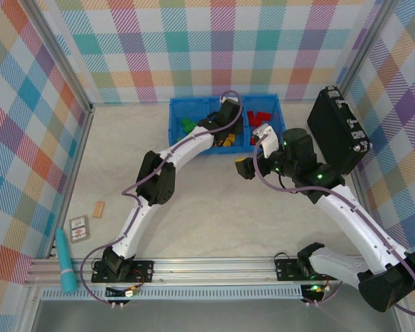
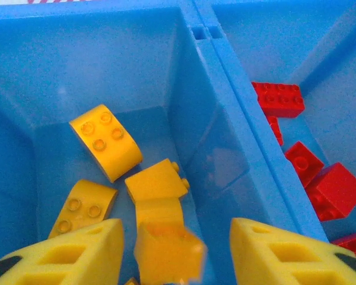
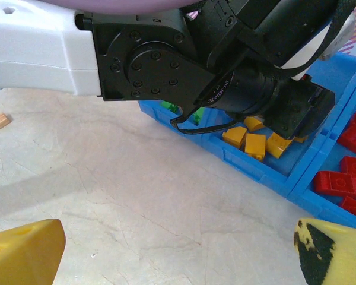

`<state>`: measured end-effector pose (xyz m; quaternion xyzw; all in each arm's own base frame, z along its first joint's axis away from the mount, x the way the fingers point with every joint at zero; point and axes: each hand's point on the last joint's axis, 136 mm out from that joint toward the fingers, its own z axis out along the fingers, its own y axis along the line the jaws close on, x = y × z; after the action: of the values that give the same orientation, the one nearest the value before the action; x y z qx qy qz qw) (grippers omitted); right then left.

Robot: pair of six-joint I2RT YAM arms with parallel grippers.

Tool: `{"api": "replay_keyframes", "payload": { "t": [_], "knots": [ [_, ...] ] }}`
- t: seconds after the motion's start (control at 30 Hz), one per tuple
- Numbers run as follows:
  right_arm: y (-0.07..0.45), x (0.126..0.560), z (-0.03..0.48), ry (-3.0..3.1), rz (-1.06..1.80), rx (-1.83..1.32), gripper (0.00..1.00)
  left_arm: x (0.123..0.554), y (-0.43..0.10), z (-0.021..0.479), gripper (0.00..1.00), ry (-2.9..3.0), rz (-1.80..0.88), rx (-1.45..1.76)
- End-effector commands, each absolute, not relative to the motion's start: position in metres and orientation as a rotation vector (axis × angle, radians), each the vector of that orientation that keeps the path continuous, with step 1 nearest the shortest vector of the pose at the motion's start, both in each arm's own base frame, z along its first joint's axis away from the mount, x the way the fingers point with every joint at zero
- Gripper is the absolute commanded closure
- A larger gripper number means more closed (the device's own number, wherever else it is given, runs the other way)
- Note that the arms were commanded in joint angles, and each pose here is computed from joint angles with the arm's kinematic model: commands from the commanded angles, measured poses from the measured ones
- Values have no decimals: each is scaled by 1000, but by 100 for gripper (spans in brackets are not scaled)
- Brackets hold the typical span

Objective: Sort the legos into containers by color
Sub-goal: Place the lego in the container, then reset both arms

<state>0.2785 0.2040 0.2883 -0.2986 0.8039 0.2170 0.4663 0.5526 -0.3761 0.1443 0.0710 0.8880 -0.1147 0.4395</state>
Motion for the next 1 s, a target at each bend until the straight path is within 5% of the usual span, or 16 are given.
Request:
{"api": "replay_keyframes", "payload": {
  "t": [0.0,0.23,0.5,0.73,0.97],
  "knots": [
    [204,277,295,1940,530,-729,1,554,-367,165,45,2182,-259,149],
    [192,279,293,1902,468,-677,1,527,-337,223,42,2116,-194,204],
    [171,289,285,1865,365,-546,1,421,-233,300,32,2015,-42,252],
    [118,312,234,1971,115,-218,1,333,-111,251,27,1963,230,93],
    [104,322,200,2027,144,-76,1,298,-37,207,8,1761,299,-128]
  ]
}}
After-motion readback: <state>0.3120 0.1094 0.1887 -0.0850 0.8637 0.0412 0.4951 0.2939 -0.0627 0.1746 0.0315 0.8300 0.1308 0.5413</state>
